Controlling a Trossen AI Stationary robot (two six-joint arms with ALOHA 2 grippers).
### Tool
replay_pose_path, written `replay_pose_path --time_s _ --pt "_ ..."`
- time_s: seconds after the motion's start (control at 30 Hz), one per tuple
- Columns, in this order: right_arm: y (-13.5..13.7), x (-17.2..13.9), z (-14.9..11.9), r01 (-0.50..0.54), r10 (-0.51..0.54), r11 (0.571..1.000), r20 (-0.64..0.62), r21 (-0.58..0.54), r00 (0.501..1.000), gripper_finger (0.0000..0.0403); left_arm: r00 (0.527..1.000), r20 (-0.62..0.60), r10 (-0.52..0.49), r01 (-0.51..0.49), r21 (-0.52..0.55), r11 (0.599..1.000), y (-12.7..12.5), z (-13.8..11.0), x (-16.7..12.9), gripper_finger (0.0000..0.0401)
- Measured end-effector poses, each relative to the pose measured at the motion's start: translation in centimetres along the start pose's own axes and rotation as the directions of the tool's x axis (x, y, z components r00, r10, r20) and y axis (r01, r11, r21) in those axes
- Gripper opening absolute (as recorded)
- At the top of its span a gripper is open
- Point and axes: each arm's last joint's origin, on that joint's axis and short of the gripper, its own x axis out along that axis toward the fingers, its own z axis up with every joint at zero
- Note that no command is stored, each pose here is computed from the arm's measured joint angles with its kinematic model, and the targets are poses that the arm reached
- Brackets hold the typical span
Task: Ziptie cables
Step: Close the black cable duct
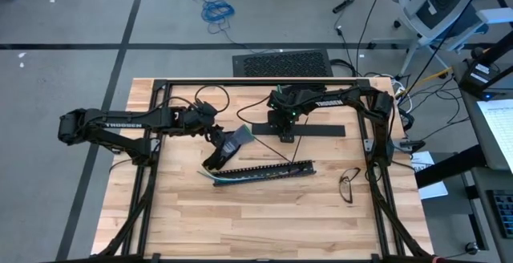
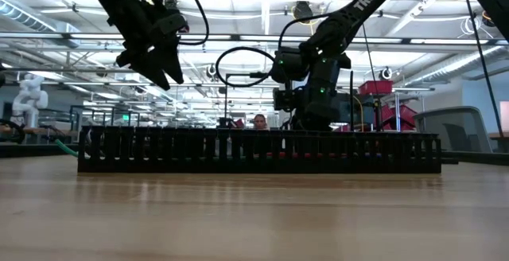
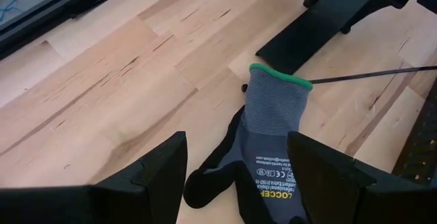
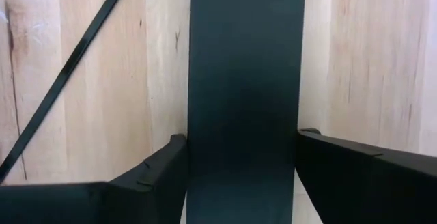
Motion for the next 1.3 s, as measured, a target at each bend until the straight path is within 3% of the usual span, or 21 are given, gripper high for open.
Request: replay_pose_path --time_s 1.3 --pt "0.0 0.06 -0.06 -0.016 0.016 1.0 0.002 0.003 1.0 0.0227 1.0 -0.001 -0.002 0.002 0.0 1.0 0.0 0.0 0.0 0.0245"
